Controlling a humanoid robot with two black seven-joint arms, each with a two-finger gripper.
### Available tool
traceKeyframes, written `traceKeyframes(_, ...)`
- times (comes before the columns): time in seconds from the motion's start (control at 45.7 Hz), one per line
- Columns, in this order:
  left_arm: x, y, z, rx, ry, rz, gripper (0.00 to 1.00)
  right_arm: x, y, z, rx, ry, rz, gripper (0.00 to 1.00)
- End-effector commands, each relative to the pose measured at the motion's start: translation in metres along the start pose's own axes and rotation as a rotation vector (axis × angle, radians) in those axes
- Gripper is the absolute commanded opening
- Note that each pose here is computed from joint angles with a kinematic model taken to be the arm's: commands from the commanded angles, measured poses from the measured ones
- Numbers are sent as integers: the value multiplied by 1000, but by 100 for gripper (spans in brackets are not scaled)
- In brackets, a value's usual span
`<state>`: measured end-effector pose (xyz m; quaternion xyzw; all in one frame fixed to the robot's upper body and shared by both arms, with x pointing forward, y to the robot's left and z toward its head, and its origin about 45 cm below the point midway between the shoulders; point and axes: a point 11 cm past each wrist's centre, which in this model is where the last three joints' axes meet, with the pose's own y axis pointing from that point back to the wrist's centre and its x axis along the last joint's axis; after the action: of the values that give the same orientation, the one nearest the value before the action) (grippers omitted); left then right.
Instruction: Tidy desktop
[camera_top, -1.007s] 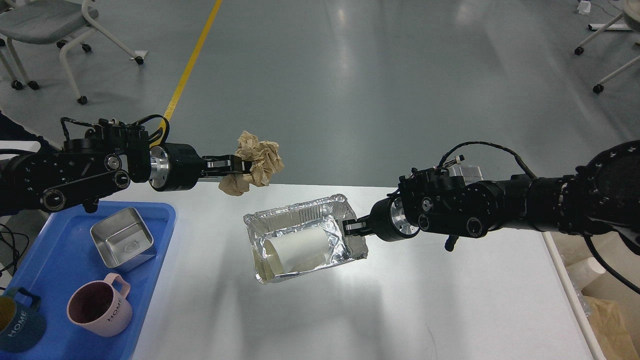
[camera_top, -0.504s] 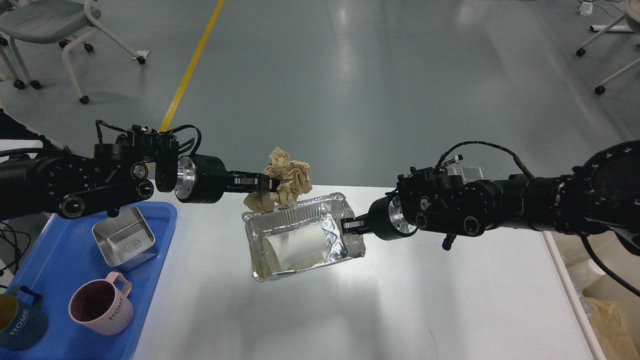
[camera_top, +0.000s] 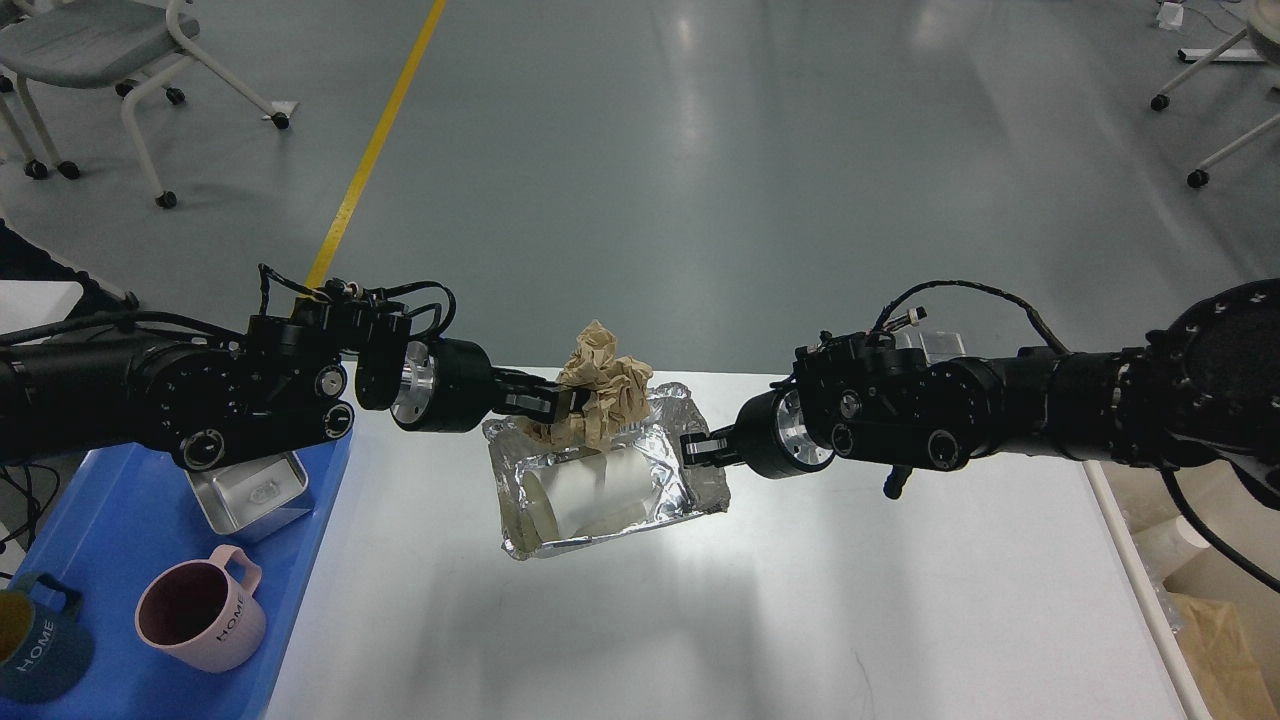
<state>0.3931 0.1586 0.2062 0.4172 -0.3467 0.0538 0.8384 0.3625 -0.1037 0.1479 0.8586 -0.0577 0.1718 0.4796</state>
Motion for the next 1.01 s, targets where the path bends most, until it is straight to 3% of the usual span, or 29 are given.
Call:
traceKeyframes(0.0, -2, 0, -2, 11, -39, -11, 2, 1, 1, 0, 2, -11, 3, 0)
traceKeyframes(0.219, -11, 4, -13, 43, -65, -39, 3, 3, 2, 1, 0, -15, 8, 0)
traceKeyframes(0.372, -18, 8, -21, 65, -77, -66, 10, 4, 3, 2, 2, -24, 12, 0)
traceKeyframes(0.416, -20, 8, -23, 68, -77, -75, 15, 4, 3, 2, 2, -24, 12, 0)
traceKeyframes(0.504, -21, 8, -24, 73, -78, -76, 40, 4, 3, 2, 2, -24, 12, 0)
traceKeyframes(0.701, -12, 9, -19, 59, -61, -49, 76, 4, 4, 4, -1, -31, 15, 0)
traceKeyframes(0.985, 12, 21, -18, 45, -10, 34, 92, 6, 4, 2, 8, -48, 19, 0)
